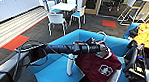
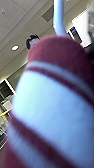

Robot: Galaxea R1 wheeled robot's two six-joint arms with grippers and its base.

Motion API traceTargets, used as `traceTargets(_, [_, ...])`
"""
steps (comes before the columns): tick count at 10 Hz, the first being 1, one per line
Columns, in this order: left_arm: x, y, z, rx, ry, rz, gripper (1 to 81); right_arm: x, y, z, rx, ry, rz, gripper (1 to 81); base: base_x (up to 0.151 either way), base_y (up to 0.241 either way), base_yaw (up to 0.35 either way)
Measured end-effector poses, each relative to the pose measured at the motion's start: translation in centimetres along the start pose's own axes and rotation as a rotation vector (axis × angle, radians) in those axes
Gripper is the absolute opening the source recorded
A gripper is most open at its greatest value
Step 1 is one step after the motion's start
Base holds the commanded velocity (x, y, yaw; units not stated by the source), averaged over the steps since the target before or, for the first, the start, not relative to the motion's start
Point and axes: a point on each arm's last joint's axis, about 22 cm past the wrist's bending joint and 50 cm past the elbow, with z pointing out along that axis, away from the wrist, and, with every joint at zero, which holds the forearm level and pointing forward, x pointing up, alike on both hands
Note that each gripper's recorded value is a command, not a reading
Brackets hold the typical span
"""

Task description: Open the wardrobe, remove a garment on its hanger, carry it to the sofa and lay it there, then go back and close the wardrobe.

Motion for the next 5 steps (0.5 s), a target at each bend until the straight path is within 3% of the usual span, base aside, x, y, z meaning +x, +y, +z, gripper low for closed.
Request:
traceTargets(1, [0.9,0.1,0.8,0.012,0.0,-0.002,1.0,-0.1,0.0,0.0,-0.001,-0.005,0.002,81.1,0.0,0.0,0.0])
traceTargets(3, [2.7,4.2,3.3,-0.048,-0.007,0.048,1.0,0.7,0.0,0.1,0.0,0.004,0.001,81.1,0.0,0.0,0.0])
traceTargets(5, [2.2,6.5,5.3,-0.084,-0.023,0.035,1.0,0.7,0.0,0.1,0.0,0.005,0.001,81.1,0.0,0.0,0.0])
